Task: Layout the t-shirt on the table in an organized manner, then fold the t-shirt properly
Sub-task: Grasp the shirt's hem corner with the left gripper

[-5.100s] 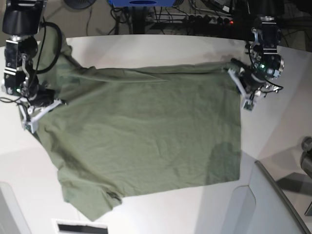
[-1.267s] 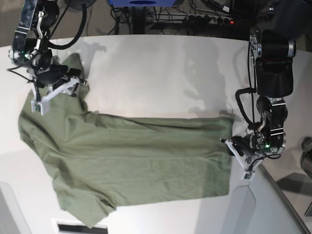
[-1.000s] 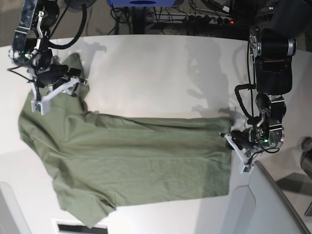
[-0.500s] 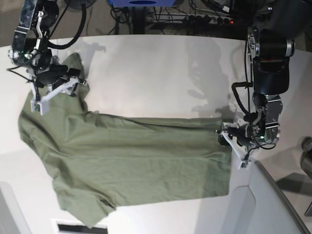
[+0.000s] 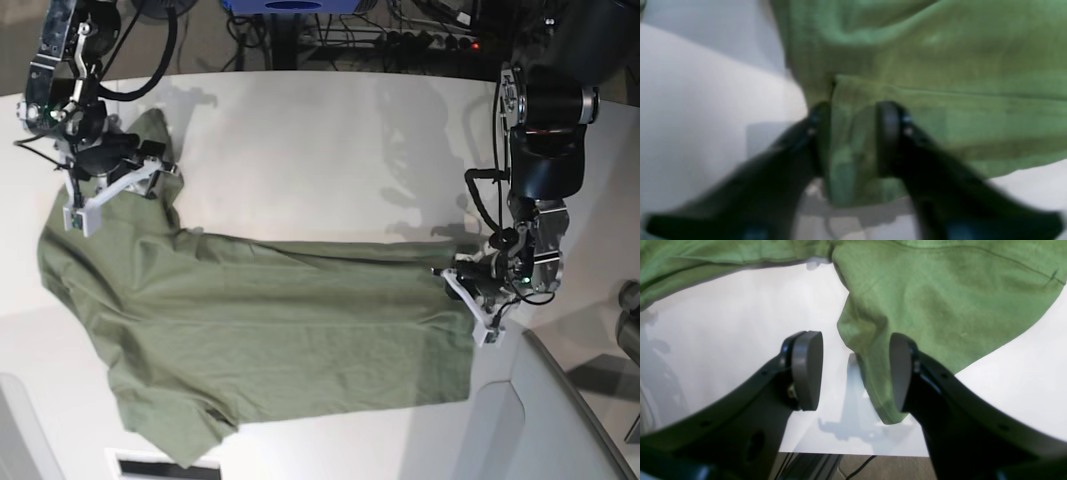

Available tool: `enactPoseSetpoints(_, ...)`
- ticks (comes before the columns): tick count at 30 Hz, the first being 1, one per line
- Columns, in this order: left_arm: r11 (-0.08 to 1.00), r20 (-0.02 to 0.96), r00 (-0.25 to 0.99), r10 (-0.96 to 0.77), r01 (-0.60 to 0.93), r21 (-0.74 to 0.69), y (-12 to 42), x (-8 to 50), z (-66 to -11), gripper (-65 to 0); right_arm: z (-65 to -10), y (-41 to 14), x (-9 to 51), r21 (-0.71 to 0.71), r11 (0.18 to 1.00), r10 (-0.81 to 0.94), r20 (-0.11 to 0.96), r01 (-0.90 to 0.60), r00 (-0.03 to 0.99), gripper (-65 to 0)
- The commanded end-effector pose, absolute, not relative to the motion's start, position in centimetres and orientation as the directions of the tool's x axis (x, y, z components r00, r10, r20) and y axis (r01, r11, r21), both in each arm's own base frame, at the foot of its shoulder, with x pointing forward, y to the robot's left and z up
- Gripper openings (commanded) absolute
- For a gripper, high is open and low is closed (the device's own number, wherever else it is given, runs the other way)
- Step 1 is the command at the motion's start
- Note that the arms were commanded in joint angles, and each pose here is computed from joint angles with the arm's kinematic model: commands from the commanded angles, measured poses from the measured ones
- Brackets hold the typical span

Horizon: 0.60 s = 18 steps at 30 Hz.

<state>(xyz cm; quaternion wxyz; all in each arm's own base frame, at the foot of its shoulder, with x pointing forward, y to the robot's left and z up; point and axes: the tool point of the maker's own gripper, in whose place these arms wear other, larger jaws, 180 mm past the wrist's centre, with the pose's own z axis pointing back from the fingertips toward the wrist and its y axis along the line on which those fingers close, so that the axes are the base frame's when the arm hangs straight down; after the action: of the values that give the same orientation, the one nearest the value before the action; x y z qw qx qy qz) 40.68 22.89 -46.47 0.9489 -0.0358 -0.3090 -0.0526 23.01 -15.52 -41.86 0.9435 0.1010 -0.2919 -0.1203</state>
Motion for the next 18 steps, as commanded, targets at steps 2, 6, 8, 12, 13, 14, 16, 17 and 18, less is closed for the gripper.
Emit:
enactPoseSetpoints(2,0.993,0.64,0.764,-0.075,0.116,-0.023,23.59,42.52,-44.52,-56.6,-40.91,-15.73,23.87,0.262,0.952,-0.282,0.563,0.156,0.777,-34.4)
enactPoseSetpoints(6,0.993,0.64,0.764,-0.075,0.116,-0.023,23.59,42.52,-44.52,-61.2,-40.91,-15.73,23.87,0.262,0.952,-0.282,0.563,0.156,0.777,-34.4)
enactPoseSetpoints(8,0.993,0.64,0.764,-0.075,0.116,-0.023,23.59,42.52,-44.52,-61.4,-40.91,-15.73,23.87,0.262,0.952,-0.282,0.563,0.156,0.777,-34.4)
enactPoseSetpoints(12,0.993,0.64,0.764,-0.075,0.116,-0.023,23.59,42.52,-44.52,-65.0,-40.91,-15.73,23.87,0.262,0.952,-0.282,0.563,0.156,0.777,-34.4)
enactPoseSetpoints(13,0.993,0.64,0.764,-0.075,0.116,-0.023,23.59,42.52,-44.52,-65.0,-40.91,-15.73,23.87,0.262,0.952,-0.282,0.563,0.156,0.777,-34.4)
enactPoseSetpoints(14,0.993,0.641,0.764,-0.073,0.115,-0.024,23.62,42.53,-44.51,-65.0,-40.91,-15.73,23.87,0.262,0.952,-0.282,0.563,0.156,0.777,-34.4)
enactPoseSetpoints(16,0.993,0.644,0.761,-0.074,0.116,-0.022,23.61,42.63,-44.37,-65.0,-40.91,-15.73,23.87,0.262,0.952,-0.282,0.563,0.156,0.777,-34.4)
enactPoseSetpoints(17,0.993,0.645,0.76,-0.075,0.116,-0.022,23.6,42.66,-44.32,-65.0,-40.91,-15.73,23.87,0.262,0.952,-0.282,0.563,0.156,0.777,-34.4)
enactPoseSetpoints(18,0.993,0.647,0.758,-0.076,0.117,-0.021,23.59,42.72,-44.23,-65.0,-40.91,-15.73,23.87,0.262,0.952,-0.282,0.563,0.156,0.777,-34.4)
